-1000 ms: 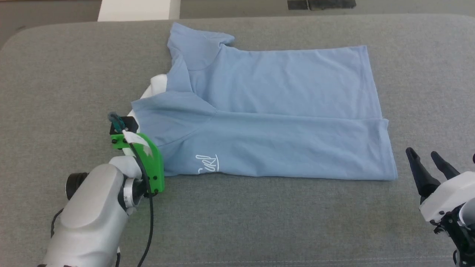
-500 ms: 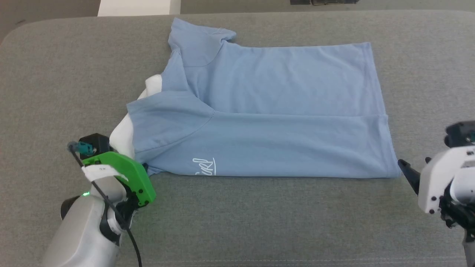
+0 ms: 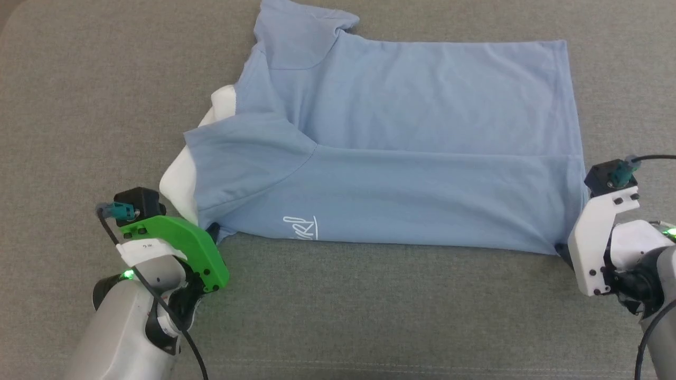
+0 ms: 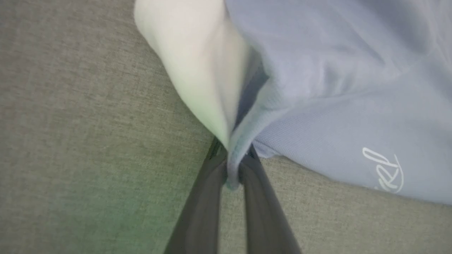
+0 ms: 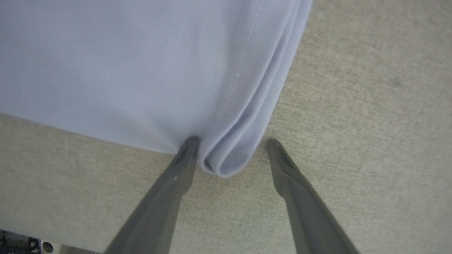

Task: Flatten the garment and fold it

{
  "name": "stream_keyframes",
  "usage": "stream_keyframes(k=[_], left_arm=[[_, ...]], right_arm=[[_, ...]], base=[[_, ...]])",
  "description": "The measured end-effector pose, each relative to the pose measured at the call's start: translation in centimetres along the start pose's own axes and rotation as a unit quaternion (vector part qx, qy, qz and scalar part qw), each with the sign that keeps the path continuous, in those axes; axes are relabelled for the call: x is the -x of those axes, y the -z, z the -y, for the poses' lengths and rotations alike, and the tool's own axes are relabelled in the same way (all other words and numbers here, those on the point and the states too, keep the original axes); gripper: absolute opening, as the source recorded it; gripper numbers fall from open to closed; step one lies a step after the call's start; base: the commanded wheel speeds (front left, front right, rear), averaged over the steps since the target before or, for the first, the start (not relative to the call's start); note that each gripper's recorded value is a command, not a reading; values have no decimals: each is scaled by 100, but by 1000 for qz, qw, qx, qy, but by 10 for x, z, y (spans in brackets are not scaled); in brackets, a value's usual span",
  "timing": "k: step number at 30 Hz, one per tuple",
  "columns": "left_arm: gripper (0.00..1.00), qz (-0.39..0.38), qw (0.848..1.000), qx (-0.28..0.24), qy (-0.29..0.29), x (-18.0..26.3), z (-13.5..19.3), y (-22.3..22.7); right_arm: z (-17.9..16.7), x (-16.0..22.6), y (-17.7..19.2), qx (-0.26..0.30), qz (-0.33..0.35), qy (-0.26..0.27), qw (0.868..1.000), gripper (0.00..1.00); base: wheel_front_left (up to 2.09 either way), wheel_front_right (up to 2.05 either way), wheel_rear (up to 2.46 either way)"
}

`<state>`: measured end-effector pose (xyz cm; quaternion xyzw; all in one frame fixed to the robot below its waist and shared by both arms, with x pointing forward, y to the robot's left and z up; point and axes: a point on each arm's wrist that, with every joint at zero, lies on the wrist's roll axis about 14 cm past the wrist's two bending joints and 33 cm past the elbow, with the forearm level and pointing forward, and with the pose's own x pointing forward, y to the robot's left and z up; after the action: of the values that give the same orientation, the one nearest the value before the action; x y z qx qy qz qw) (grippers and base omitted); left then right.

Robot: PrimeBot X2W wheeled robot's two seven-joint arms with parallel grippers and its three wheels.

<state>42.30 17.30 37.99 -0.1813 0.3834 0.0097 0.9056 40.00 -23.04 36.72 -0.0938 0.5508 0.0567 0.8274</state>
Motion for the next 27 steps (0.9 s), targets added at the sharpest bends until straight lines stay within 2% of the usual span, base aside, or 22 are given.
stream_keyframes(k=[1,2,3,10,16,21,27], left_arm=[[0,-1,1000,1,1,-1,0,1],[0,-1,1000,4,2,-1,0,1],[0,-2,1000,5,3,-2,0,1],[0,7,1000,12,14,3,6,-4],[0,38,999,4,31,24,14,-22],[0,30,999,-8,35,47,16,-13],[0,-41,999,-10,23,52,9,33]], right_arm=[[0,-1,0,0,-3,-2,1000,100],[0,-2,-1,-5,-3,-6,1000,48],[0,-2,-2,-7,-1,-8,1000,0],[4,11,-17,-48,53,-24,997,0],[16,47,-38,-67,127,-21,989,0],[21,61,-9,-75,113,-17,991,0],[18,50,35,-98,63,-19,993,0]], base=[[0,0,0],[0,0,0],[0,0,0],[0,0,0],[0,0,0],[0,0,0],[0,0,0]])
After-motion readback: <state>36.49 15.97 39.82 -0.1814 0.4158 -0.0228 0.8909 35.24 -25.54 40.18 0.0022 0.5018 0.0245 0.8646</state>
